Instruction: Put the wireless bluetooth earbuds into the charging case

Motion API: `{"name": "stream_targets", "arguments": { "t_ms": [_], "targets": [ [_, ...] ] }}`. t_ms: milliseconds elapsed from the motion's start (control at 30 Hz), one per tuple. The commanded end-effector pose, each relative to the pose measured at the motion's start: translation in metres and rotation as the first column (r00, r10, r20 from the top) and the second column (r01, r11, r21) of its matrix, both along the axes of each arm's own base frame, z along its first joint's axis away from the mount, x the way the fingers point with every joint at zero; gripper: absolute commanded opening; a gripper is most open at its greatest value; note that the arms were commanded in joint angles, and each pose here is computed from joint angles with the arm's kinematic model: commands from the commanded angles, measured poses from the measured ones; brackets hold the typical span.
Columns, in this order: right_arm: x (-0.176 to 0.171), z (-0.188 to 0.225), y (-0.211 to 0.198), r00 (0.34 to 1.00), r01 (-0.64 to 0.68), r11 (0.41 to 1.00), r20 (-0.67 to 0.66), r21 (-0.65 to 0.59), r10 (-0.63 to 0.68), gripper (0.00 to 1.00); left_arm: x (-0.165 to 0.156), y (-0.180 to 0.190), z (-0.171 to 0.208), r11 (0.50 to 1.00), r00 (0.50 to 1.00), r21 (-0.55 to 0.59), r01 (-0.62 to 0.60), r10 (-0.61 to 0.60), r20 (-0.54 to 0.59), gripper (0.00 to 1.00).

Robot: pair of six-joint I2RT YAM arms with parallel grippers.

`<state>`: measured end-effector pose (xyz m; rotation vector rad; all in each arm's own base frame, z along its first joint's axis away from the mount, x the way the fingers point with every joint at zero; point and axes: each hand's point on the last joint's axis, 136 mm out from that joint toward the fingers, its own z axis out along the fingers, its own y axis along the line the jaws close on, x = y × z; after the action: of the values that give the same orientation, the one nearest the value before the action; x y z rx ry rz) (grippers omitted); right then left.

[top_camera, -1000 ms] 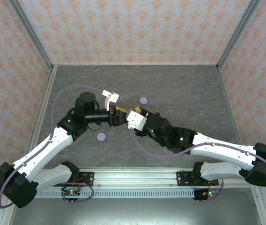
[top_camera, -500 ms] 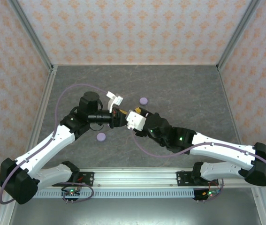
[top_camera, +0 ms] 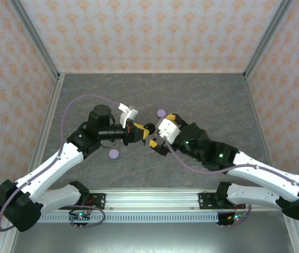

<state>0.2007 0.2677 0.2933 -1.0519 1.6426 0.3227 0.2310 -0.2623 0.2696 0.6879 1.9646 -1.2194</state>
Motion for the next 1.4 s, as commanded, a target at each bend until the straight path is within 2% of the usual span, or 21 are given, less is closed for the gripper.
{"name": "stream_targets", "arguments": {
  "t_ms": [0, 133, 267, 533, 1100, 1367],
  "targets": [
    [-0.024, 0.000, -0.005, 0.974, -0.092, 0.980, -0.189, 0.178, 0.126, 0.99, 0.003, -0.001, 0.021, 0.999, 0.982, -0.039, -0.006, 0.013, 0.188, 0.08],
    [-0.023, 0.016, -0.013, 0.959, -0.087, 0.942, -0.230, 0.325, 0.167, 0.99, -0.005, -0.006, 0.022, 0.999, 0.959, -0.026, 0.030, -0.022, 0.284, 0.05],
    [-0.011, 0.023, -0.011, 0.954, -0.060, 0.921, -0.249, 0.384, 0.165, 0.99, -0.014, -0.013, 0.024, 0.997, 0.938, -0.007, 0.074, -0.067, 0.340, 0.02],
    [0.010, 0.018, 0.000, 0.953, -0.014, 0.926, -0.276, 0.377, 0.127, 0.99, -0.019, -0.016, 0.023, 0.996, 0.931, 0.009, 0.092, -0.089, 0.355, 0.00],
    [0.040, 0.021, -0.013, 0.952, 0.077, 0.926, -0.304, 0.369, 0.042, 0.98, -0.021, -0.016, 0.020, 0.994, 0.930, 0.030, 0.103, -0.107, 0.352, 0.00],
    [0.046, 0.023, -0.009, 0.944, 0.064, 0.931, -0.325, 0.359, 0.060, 0.96, -0.020, -0.015, 0.018, 0.995, 0.932, 0.039, 0.094, -0.101, 0.349, 0.00]
  ]
}}
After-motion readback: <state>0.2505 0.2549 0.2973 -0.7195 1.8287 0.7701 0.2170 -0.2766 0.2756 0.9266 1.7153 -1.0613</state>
